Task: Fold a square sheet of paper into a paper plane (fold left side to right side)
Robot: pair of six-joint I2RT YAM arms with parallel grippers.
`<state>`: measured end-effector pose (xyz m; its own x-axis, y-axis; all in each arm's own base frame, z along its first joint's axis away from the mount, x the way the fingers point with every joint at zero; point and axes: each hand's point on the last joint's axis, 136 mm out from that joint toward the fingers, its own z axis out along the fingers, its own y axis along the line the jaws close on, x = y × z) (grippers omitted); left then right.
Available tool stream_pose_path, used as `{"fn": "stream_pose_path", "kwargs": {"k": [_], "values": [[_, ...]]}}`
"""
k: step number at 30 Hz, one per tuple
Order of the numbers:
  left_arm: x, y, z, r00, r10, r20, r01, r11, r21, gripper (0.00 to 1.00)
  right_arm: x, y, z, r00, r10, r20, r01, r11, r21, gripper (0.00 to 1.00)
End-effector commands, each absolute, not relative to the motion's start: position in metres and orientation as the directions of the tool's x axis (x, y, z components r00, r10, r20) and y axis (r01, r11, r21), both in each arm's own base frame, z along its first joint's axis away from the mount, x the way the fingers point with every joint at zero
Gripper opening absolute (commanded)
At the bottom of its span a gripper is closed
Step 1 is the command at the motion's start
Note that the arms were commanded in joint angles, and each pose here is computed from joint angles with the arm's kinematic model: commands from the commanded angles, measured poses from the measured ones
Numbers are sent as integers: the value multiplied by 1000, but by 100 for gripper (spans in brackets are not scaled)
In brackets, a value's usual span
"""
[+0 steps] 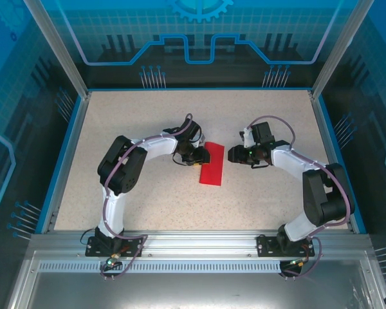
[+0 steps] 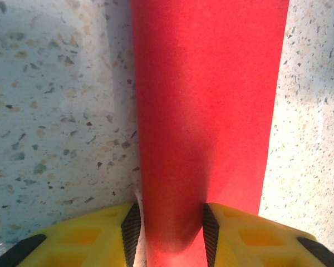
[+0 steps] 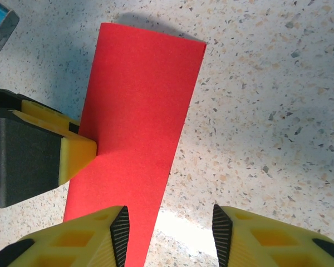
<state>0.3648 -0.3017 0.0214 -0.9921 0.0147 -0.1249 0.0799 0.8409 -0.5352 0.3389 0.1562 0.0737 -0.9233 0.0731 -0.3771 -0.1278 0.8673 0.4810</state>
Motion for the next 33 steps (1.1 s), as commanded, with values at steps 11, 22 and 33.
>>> {"fn": "stream_pose_path", "kwargs": {"k": [11,22,33], "values": [[352,-297,-4,-997,47,-68,74,878,-473,39,329,187,53,-959,38,-282,-137,808,573,20],[352,-297,-5,-997,46,-68,73,879,-470,39,328,207,33,-972,1,-235,-136,812,568,14],[351,-297,-6,-997,47,-65,72,881,-467,39,328,208,20,-980,-12,-198,-121,827,548,14]]}}
